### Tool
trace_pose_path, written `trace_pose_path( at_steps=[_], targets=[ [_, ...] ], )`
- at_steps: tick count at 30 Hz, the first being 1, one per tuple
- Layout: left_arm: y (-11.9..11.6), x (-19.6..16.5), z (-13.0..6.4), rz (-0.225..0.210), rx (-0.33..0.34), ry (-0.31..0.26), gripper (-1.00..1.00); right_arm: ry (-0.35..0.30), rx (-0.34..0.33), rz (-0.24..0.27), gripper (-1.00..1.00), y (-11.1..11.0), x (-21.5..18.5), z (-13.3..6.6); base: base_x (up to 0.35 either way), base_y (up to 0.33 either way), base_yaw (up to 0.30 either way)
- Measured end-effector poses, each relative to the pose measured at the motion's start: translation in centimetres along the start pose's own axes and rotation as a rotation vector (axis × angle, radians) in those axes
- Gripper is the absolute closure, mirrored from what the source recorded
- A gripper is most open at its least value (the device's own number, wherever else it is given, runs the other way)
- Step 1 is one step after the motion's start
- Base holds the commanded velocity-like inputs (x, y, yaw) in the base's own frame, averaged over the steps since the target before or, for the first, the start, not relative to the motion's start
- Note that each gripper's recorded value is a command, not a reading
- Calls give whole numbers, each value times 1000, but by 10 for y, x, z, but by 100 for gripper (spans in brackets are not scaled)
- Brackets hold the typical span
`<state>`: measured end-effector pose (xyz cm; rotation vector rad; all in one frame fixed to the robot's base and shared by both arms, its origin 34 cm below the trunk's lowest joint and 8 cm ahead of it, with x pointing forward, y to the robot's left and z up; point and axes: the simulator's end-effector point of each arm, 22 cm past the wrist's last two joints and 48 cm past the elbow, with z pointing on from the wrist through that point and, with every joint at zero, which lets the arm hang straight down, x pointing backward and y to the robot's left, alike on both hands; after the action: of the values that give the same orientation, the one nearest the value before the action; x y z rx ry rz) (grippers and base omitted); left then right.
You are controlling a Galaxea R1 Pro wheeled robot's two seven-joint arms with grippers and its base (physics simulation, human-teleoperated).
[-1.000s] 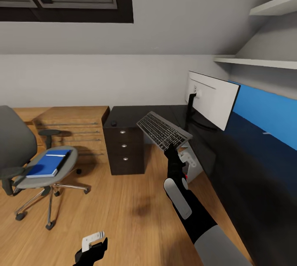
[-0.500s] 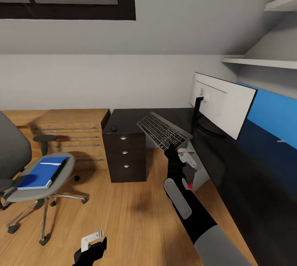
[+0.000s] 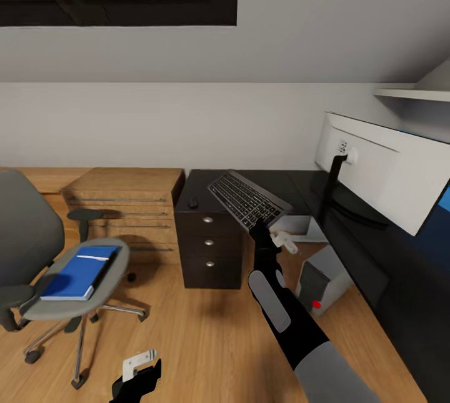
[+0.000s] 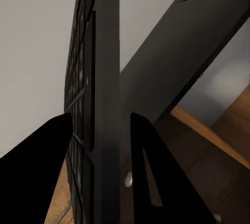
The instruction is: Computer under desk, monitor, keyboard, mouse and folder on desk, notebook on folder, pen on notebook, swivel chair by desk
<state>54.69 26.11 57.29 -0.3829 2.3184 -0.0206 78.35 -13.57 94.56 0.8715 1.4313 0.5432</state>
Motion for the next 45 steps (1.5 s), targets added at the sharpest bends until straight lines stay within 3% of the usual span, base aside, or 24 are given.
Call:
trace_pose_path(
  at_steps=[6, 14, 17, 21, 23, 26, 31, 34, 39, 41, 45],
  targets=[
    [0, 0, 0, 1, 1, 1, -100, 1, 2, -1, 100, -1, 0, 0, 315, 162, 0],
    [-5, 4, -1, 6, 9, 7, -100, 33, 44, -31, 100, -22, 16, 1, 326, 12, 0],
    [-8, 5, -1, 9, 15, 9, -100, 42, 64, -16, 100, -29, 19, 1, 290, -9, 0],
    [-12, 7, -1, 10, 20, 13, -100, 93, 125, 102, 100, -42, 31, 0, 92, -11, 0],
    [-16, 7, -1, 7, 26, 13, -100, 112, 170, 190, 100, -51, 36, -1, 18, -2, 0],
    [-29, 3, -3, 3, 45, 2, -100, 81, 213, 277, 100, -61, 31, -1, 6, -1, 0],
    [-69, -47, -10, -15, 108, -97, -100, -3, 248, 346, 100, -71, 16, -2, 1, 0, 0],
    [-84, -81, -18, -19, 109, -133, -100, -43, 257, 366, 100, -74, 9, -3, 0, 0, 0],
    [-112, -137, -44, -36, 137, -120, -100, -146, 277, 396, 100, -84, -9, -6, 0, 0, 0],
    [-117, -132, -49, -72, 158, -90, -100, -174, 299, 418, 100, -92, -13, -8, 0, 0, 0],
    [-115, -116, -53, -84, 163, -54, -100, -218, 391, 535, 100, -113, -11, -17, 0, 0, 0]
  ],
)
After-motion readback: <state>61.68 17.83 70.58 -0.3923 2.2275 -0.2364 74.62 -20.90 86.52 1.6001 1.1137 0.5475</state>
